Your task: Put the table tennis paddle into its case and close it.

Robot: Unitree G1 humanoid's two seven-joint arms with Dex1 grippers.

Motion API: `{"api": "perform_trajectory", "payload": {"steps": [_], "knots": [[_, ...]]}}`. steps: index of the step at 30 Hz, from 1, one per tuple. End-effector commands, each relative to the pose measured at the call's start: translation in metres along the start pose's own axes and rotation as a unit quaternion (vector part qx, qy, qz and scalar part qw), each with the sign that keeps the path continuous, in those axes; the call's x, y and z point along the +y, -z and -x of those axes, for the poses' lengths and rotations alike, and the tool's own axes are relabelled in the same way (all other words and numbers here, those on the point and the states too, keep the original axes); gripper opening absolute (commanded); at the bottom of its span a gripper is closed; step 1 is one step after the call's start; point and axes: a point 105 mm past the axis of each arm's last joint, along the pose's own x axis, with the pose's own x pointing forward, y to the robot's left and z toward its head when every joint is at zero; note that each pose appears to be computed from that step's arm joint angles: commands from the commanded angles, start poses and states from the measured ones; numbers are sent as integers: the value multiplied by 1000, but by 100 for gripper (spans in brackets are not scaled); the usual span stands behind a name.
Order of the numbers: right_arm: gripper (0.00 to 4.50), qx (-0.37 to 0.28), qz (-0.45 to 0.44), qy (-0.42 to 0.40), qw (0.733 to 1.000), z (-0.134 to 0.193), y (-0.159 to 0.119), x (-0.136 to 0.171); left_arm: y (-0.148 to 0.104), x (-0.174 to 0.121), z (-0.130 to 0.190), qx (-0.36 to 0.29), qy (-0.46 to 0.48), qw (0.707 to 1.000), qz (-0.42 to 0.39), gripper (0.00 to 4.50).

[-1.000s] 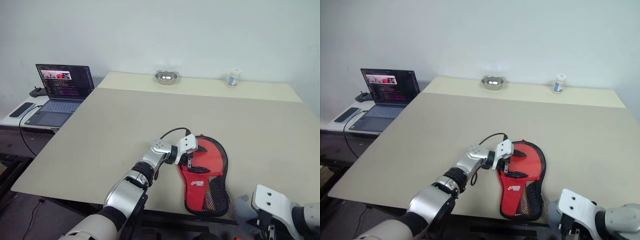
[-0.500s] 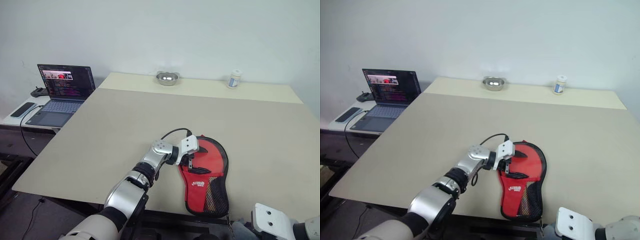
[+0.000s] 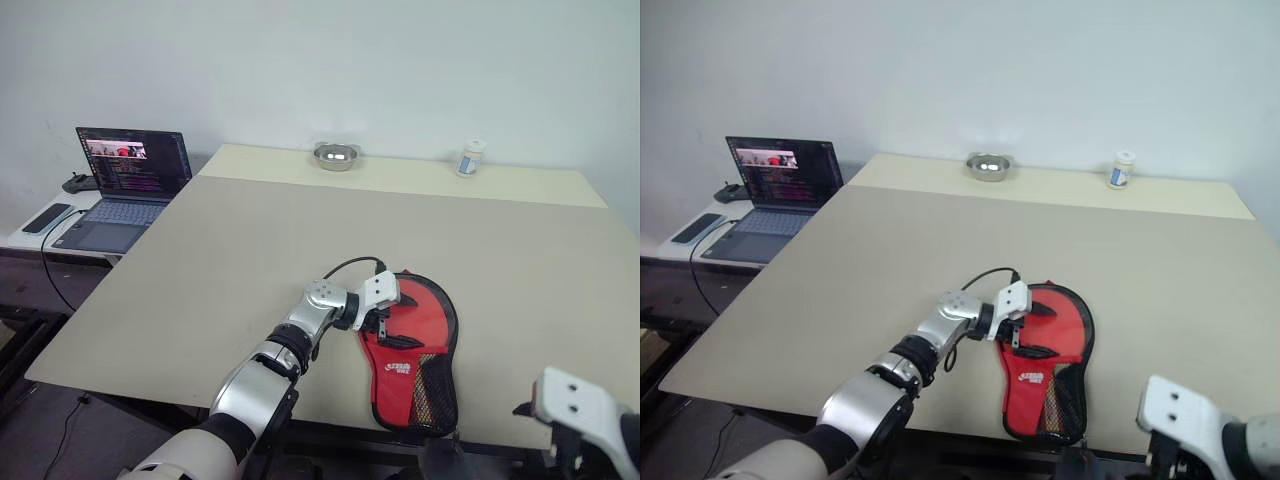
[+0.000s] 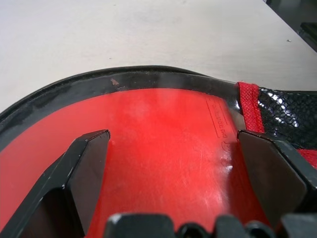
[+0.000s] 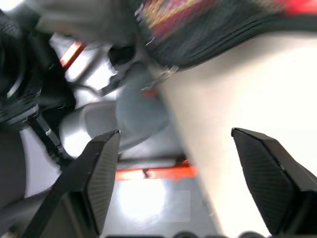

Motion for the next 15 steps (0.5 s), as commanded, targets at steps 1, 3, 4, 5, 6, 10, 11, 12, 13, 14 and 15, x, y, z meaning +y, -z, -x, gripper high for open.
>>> {"api": "perform_trajectory", "payload": {"steps": [1,3,4,5,6,10,11,12,13,14,15], "knots": [[395,-59,-10,55,997,3,-12,-28,3,-15,-13,-2,43,999,11,450],[395,-107,-16,84,991,-2,-21,-44,-15,-10,-10,-28,43,999,-14,450],[395,-135,-12,100,986,-4,-27,-51,-24,-7,-7,-43,41,998,-27,450],[395,-158,-17,109,981,-7,-31,-57,-33,-4,-3,-55,39,997,-38,450],[395,-189,-29,116,975,-10,-38,-64,-44,0,3,-72,33,996,-49,450],[395,-269,-48,137,952,-30,-55,-92,-79,12,44,-109,0,992,-65,450],[395,-285,-56,136,947,-35,-57,-98,-83,11,55,-110,-11,992,-69,450],[395,-304,-75,134,940,-38,-58,-105,-87,11,66,-112,-26,991,-65,450],[395,-319,-81,135,935,-41,-58,-111,-89,12,77,-113,-48,991,-62,450],[395,-328,-86,137,931,-43,-57,-116,-90,12,85,-112,-69,990,-57,450],[395,-330,-84,142,929,-46,-56,-122,-87,11,93,-107,-91,989,-54,450]]}}
